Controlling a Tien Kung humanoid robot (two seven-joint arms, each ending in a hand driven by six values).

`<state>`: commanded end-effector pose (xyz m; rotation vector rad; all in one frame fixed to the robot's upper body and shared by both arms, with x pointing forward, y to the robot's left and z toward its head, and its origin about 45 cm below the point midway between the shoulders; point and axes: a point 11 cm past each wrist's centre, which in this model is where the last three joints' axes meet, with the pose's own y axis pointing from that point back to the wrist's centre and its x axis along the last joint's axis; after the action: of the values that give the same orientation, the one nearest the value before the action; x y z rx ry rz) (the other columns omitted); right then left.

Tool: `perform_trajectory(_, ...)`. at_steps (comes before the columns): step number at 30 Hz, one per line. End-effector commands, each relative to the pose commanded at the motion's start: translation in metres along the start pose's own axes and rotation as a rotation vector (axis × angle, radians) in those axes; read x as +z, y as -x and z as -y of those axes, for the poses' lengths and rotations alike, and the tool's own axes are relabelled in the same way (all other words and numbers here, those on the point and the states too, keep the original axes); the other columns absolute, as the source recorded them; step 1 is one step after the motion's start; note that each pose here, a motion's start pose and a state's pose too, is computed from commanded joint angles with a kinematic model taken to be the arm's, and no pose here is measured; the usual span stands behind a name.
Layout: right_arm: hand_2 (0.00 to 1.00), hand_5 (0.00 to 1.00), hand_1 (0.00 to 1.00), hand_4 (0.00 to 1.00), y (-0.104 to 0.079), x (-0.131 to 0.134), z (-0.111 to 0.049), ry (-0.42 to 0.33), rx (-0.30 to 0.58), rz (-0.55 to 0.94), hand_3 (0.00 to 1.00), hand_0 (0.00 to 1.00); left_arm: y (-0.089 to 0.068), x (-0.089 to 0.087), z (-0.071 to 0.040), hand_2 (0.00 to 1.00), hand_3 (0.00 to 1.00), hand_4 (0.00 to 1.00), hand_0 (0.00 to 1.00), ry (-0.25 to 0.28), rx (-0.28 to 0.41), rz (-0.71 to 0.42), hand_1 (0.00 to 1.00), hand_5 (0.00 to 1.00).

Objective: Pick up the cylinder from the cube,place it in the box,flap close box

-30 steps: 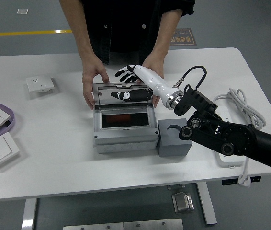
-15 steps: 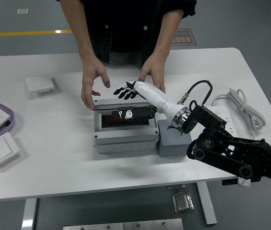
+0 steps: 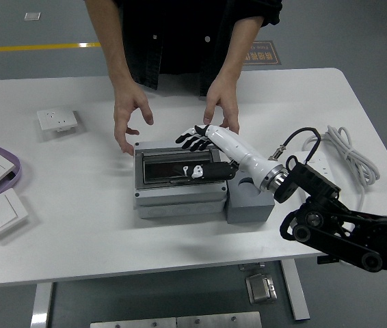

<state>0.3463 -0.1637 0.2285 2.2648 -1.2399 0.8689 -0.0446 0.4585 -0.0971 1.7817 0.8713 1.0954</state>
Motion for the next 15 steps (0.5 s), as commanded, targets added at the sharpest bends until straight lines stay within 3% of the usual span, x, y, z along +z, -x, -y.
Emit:
perform_trajectory(7,0.618,0.441,0.588,0.790,-0.030,0.011,-0.020,0.006,0.153,0.168,0.659,0.577,0.000,-0.008,0.001,0.682,0.729,0.745,0.624,-0.017,-0.004,-0.018,0.643,0.292)
perform_trajectory(15,0.617,0.415,0.589,0.802,-0.039,0.042,-0.034,0.074,0.269,0.350,0.655,0.582,-0.003,-0.016,0.001,0.682,0.730,0.745,0.623,-0.033,-0.002,-0.017,0.643,0.290)
